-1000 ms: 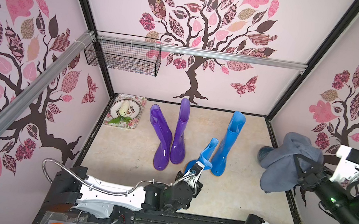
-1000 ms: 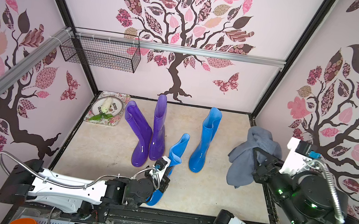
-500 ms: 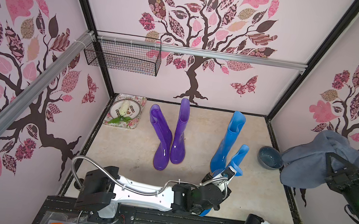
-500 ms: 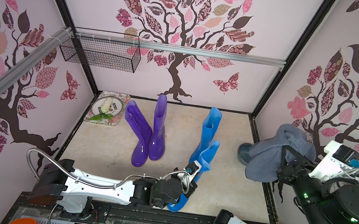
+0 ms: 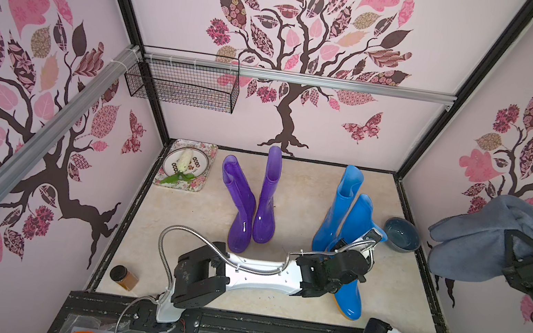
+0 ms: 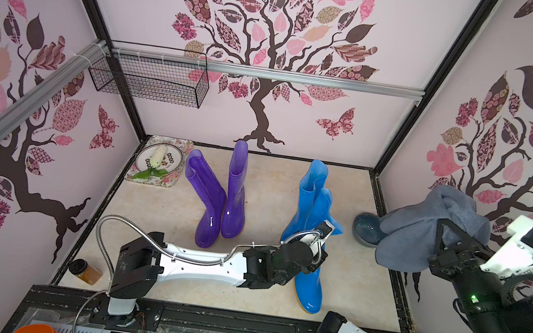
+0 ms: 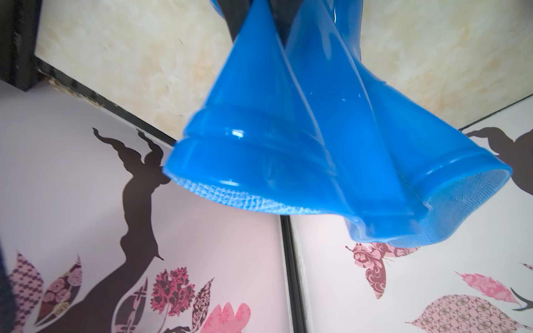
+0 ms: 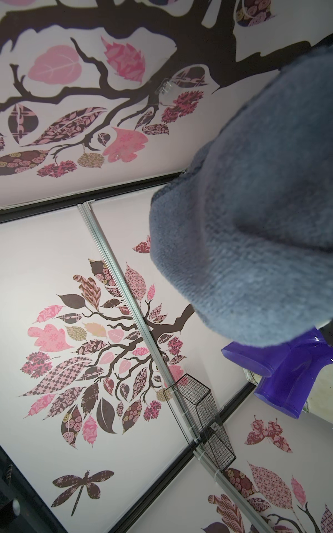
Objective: Wipe the rubber boots with a cloth
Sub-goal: Place the rubber boot at the center of the board.
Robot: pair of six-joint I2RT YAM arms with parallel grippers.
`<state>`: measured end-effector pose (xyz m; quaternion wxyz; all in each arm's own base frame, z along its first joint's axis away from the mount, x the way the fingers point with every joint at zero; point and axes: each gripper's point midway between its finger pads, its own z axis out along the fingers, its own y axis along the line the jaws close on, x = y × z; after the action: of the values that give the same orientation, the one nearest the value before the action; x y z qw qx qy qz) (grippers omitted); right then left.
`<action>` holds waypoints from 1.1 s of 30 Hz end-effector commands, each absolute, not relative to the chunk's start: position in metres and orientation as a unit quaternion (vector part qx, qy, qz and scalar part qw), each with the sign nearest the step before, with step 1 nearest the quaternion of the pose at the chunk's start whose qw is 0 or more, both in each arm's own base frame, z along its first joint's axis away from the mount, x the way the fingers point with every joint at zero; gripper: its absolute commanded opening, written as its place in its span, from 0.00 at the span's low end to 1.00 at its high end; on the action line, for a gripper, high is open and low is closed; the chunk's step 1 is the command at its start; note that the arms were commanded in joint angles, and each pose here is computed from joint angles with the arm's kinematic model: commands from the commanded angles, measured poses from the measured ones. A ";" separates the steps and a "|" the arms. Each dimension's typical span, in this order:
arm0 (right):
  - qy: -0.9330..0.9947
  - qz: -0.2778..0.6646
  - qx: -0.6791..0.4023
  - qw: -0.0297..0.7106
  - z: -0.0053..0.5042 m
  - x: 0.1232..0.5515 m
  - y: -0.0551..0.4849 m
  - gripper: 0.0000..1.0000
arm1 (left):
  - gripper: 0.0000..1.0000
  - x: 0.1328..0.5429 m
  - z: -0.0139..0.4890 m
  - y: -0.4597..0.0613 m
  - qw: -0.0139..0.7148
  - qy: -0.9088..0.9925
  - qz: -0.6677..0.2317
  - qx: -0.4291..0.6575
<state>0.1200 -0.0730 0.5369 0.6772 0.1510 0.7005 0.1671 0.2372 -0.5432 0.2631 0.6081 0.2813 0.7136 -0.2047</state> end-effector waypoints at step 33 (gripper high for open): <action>0.683 0.149 0.121 0.705 0.560 0.116 -0.078 0.00 | 0.00 0.430 0.337 -0.581 0.694 0.649 -0.282 0.134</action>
<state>0.1161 -0.0744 0.5478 0.6930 0.1150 0.6949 0.1541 0.4249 -0.5839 0.2776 0.6578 0.1921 0.6981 -0.2074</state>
